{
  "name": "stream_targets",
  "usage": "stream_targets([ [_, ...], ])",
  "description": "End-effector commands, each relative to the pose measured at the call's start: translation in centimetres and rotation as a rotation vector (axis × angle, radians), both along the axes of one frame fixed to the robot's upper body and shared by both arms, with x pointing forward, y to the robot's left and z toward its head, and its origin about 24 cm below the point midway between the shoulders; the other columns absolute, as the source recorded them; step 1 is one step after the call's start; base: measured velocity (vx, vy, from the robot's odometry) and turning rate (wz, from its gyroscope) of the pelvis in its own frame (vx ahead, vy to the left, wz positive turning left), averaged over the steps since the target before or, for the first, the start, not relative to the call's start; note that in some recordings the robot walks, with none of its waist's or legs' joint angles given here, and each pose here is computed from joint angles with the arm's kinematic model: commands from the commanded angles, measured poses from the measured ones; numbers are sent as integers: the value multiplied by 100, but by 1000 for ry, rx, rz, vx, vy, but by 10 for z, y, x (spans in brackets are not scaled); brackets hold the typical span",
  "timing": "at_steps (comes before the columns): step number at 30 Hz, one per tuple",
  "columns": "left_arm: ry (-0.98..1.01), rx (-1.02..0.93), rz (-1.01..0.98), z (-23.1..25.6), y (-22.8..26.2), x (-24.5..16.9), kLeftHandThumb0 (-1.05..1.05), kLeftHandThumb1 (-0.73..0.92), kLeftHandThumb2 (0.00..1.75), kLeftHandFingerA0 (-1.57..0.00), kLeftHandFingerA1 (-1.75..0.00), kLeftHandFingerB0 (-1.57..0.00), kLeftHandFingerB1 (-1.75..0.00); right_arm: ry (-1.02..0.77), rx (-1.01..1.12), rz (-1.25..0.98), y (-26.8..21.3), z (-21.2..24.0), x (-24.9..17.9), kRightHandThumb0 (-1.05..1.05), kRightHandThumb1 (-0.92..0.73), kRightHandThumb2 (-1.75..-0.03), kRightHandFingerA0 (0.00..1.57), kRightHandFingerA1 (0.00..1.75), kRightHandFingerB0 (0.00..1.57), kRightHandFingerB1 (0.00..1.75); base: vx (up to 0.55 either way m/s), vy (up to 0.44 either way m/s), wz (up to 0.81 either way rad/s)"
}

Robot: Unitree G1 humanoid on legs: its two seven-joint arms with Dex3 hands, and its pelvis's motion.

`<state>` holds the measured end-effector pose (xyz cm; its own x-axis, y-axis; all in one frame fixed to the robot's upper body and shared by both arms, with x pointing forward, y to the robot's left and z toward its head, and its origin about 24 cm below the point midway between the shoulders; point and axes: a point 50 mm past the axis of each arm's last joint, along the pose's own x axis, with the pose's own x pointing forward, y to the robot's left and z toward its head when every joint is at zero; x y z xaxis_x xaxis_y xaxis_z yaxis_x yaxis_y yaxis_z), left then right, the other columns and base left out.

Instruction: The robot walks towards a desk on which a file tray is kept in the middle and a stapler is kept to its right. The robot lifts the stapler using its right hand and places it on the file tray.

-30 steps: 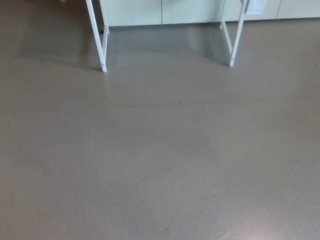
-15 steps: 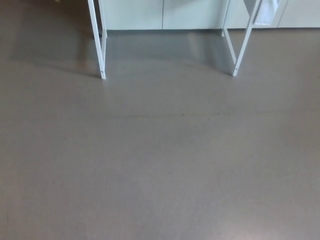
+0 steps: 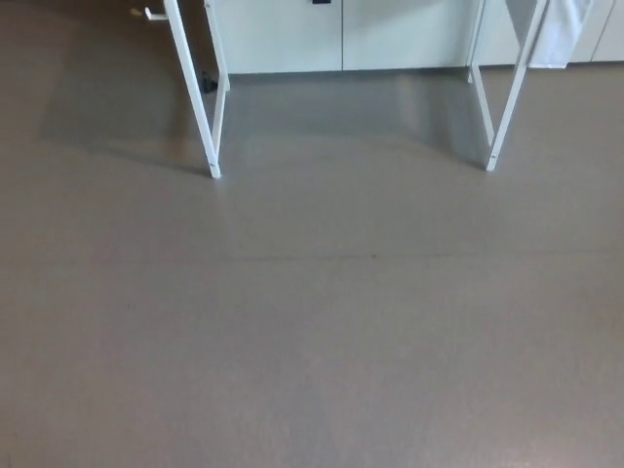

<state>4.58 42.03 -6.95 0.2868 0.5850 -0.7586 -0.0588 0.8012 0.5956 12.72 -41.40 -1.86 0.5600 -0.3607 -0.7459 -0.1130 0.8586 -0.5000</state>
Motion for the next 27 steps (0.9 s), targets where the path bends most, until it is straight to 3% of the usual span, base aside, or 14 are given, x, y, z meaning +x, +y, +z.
stream_targets([
  [1, -32, 18, -13, 5, 4, 3, -84, 78, 123, 0, -40, 0, -36, -37, 43, -44, -1, -2, -1, -50, -45, -56, 3, 46, 7, 38, 284, 111, -20],
  [3, -31, 16, -19, 5, 4, 4, -89, 83, 124, 0, -37, 0, -35, 37, -27, 17, -2, 1, 1, -64, -41, -77, 23, 55, 3, 35, 369, 132, -12],
  [6, -49, 0, -7, 5, 4, 3, -82, 78, 122, 0, -40, -3, -37, 59, -35, 38, -1, 4, 2, -36, -28, -87, 3, 51, 0, 52, 384, 81, -8],
  [7, -55, -5, 6, 5, 4, 3, -86, 92, 73, 0, -38, -3, -31, 56, -31, 36, -1, 5, 1, -36, -27, -87, 3, 51, 0, 51, 350, 74, -4],
  [8, -48, 2, 0, 5, 4, 3, -85, 79, 121, -1, -41, 0, -35, 49, -24, 30, -1, 5, 1, -58, -49, -56, 14, 45, 8, 30, 344, 71, 4],
  [9, -45, 3, -8, 6, 4, 3, -85, 77, 121, -1, -41, 0, -36, 59, -26, 27, -1, 5, 1, -35, -29, -88, 2, 51, 0, 52, 316, 101, -10],
  [12, -52, -3, -7, 6, 4, 4, -85, 76, 122, -1, -42, -1, -37, 39, -18, 22, -1, 3, 1, -60, -39, -69, 9, 49, 4, 36, 268, 88, 6],
  [13, -55, -4, -9, 6, 4, 3, -87, 92, 78, -1, -39, 0, -33, 18, -16, 16, -1, 1, 0, -58, -33, -71, 4, 50, 0, 39, 306, -22, 8],
  [14, -51, -1, -15, 6, 4, 3, -86, 92, 80, -2, -43, -1, -35, 14, -17, 5, -1, 0, 0, -58, -36, -70, 4, 45, 6, 39, 300, -61, 12],
  [15, -45, 2, -17, 6, 4, 2, -84, 78, 121, -1, -41, 0, -35, -10, 10, -28, -1, -2, -2, -44, -43, -55, 1, 38, 9, 34, 240, -112, 11],
  [24, -45, 4, -3, 5, 4, 6, -84, 79, 121, -2, -45, -1, -38, -38, 31, -29, -1, 0, -4, -55, -34, -67, 4, 50, 6, 41, 387, -278, 24],
  [25, -40, 10, -25, 5, 4, 7, -86, 92, 81, 0, -44, -5, -36, -31, 23, -5, -1, 1, -4, -35, -27, -86, 3, 54, 0, 52, 339, -100, -7],
  [26, -35, 12, -37, 5, 3, 7, -82, 80, 124, 0, -41, 0, -38, -18, 16, 3, -1, 1, -3, -35, -28, -86, 4, 54, 0, 52, 375, -82, 1],
  [27, -30, 13, -47, 5, 3, 6, -89, 84, 125, -1, -39, -1, -35, -3, 14, -23, -3, -1, -3, -33, -30, -87, 3, 53, 0, 51, 342, -46, -4],
])
